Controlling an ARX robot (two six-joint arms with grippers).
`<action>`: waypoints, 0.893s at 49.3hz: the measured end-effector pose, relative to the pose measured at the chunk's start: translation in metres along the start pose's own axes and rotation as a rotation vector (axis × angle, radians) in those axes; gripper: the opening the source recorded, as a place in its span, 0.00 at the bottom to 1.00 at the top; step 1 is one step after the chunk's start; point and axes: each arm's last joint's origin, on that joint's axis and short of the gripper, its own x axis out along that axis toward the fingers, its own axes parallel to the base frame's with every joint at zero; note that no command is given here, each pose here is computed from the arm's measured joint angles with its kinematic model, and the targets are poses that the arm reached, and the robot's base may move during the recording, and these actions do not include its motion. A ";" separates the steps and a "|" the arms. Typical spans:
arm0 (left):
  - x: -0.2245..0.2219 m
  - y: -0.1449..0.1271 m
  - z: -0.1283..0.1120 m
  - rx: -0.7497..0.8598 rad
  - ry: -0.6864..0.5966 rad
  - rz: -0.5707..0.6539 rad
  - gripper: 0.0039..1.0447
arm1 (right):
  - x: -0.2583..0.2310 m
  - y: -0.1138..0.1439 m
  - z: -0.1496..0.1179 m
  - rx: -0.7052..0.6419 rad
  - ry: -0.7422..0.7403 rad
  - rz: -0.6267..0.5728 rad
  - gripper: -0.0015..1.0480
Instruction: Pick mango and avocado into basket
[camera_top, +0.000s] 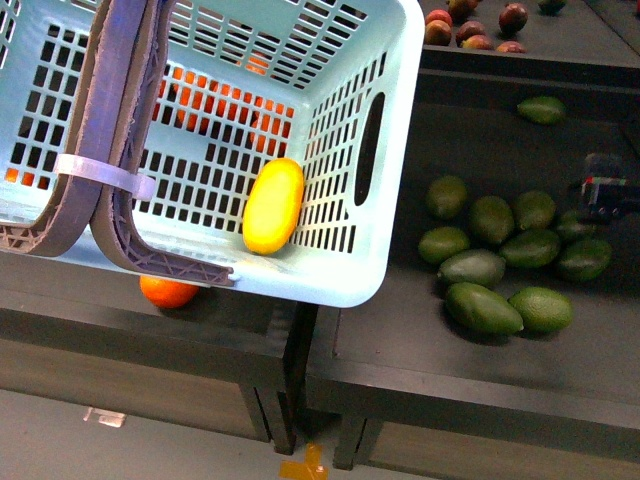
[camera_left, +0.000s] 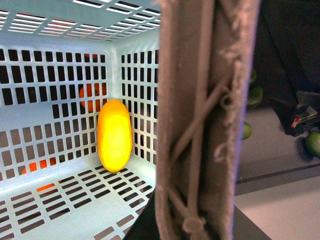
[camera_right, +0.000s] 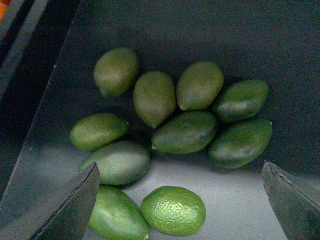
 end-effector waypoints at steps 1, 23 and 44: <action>0.000 0.000 0.000 0.000 0.000 0.000 0.06 | 0.004 0.000 -0.003 -0.003 0.010 0.003 0.93; 0.000 0.000 0.000 0.000 0.001 -0.003 0.06 | 0.057 -0.008 -0.070 -0.061 0.229 0.143 0.93; 0.000 0.000 0.000 0.000 0.000 0.000 0.06 | 0.086 -0.044 -0.103 -0.218 0.290 0.193 0.93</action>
